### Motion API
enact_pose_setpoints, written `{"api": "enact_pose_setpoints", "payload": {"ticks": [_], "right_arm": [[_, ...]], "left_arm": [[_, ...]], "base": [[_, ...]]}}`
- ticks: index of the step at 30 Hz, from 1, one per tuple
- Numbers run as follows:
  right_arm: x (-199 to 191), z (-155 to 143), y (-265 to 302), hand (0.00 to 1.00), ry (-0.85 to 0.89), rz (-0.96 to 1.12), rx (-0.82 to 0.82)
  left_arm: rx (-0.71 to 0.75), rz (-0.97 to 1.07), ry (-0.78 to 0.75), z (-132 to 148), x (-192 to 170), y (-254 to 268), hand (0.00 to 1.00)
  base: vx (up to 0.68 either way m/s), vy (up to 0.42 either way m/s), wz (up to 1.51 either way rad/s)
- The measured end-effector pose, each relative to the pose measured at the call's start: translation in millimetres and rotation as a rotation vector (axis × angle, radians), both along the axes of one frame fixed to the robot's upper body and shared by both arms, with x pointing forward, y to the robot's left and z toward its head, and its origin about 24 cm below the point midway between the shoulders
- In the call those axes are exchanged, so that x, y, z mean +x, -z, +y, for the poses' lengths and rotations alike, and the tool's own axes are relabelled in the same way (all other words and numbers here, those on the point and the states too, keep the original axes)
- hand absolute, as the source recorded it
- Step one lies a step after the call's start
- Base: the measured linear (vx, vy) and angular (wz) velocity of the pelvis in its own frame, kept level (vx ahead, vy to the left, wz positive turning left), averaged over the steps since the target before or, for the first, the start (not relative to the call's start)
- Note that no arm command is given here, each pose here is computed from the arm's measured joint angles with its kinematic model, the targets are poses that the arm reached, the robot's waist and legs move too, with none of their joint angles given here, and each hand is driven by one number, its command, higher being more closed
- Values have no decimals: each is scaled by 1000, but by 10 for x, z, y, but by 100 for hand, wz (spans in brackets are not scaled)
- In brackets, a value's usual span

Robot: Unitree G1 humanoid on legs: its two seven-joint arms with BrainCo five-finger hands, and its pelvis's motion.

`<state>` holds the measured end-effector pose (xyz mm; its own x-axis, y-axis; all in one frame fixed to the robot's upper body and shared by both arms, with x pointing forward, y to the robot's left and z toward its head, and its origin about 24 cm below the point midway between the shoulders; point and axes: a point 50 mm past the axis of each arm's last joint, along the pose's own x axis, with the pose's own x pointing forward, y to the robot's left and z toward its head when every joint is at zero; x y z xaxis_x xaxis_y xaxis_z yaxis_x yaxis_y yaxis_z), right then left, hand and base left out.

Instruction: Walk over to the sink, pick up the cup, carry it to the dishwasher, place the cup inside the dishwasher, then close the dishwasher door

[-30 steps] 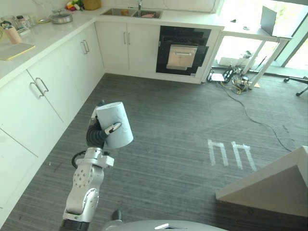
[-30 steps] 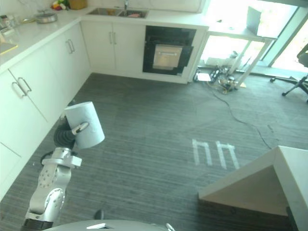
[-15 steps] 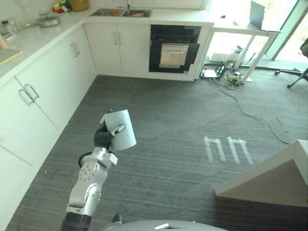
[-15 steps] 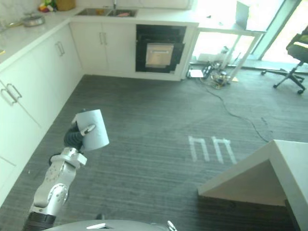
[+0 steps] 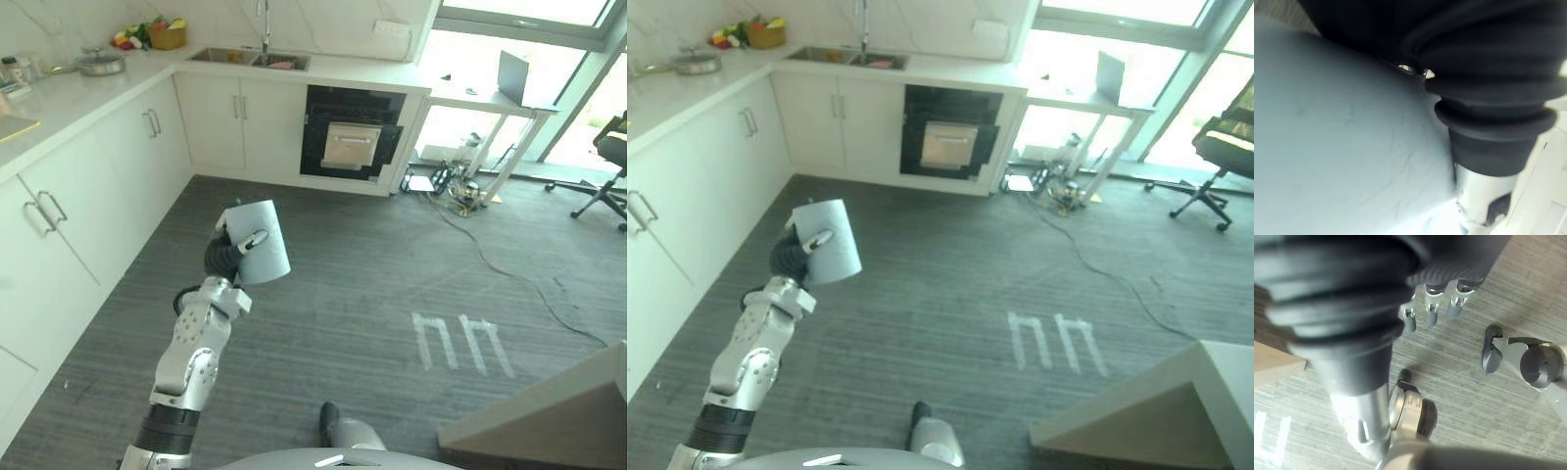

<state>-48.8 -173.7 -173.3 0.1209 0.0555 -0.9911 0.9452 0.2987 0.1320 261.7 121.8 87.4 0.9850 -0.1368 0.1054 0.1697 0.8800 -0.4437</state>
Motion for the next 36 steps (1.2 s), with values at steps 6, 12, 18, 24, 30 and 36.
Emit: {"api": "enact_pose_setpoints", "payload": {"ticks": [6, 12, 18, 24, 30, 36], "right_arm": [[95, -154, -19, 0, -29, -34, -55], [628, -534, -73, 0, -256, -165, -197], [1295, -458, -147, 0, -399, -336, -220], [1183, -325, -78, 0, -342, -277, -157], [735, -483, -35, 0, -240, -138, -166], [427, -310, -2, 0, -161, -96, -129]], "left_arm": [[-67, 22, 56, -230, -53, 0, 100], [-107, 59, -80, 2, -219, 104, 100], [-56, 40, -149, 243, -286, 149, 100], [-23, 28, -136, 259, -330, 197, 100], [33, 14, -77, 283, -341, 209, 100], [72, -4, -11, 191, -220, 167, 100]], "base": [[449, -251, 11], [426, -59, -13], [459, 144, -26], [388, 200, 19], [329, 152, 8], [264, 61, 48]]}}
